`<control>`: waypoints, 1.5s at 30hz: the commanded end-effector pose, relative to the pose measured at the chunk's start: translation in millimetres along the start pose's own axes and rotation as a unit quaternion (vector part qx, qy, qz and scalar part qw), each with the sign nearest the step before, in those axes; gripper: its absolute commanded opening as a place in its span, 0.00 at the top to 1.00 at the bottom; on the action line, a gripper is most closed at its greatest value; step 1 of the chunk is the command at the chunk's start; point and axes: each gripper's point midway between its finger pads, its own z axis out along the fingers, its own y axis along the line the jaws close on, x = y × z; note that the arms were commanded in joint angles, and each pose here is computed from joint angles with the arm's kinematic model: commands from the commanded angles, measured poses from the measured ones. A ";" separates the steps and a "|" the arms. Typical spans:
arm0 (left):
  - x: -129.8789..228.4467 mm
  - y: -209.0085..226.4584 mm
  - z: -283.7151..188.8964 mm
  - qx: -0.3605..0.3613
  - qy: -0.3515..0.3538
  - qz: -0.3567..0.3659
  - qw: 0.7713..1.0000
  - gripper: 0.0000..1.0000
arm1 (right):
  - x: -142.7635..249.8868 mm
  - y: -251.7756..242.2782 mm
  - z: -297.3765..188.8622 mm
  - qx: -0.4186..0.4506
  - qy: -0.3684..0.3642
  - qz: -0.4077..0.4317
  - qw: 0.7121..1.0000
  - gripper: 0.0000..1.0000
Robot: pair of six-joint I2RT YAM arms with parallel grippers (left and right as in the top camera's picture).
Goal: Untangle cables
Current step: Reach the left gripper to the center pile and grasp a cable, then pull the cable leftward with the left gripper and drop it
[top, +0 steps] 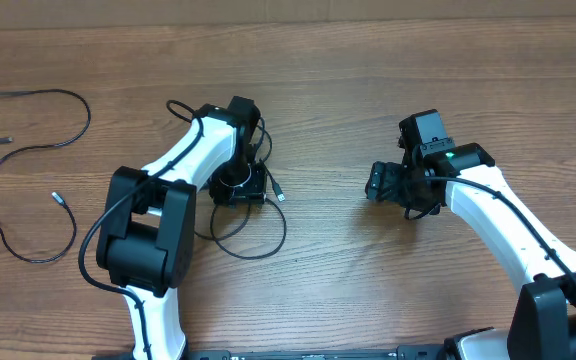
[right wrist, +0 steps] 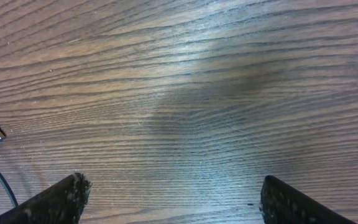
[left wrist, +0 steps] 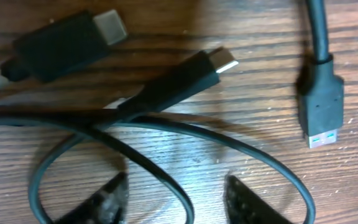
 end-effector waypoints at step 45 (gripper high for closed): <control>41.9 223.4 -502.9 -0.020 -0.605 -0.253 0.755 0.96 | -1.6 -2.2 -1.0 0.003 -0.006 0.000 1.000 0.13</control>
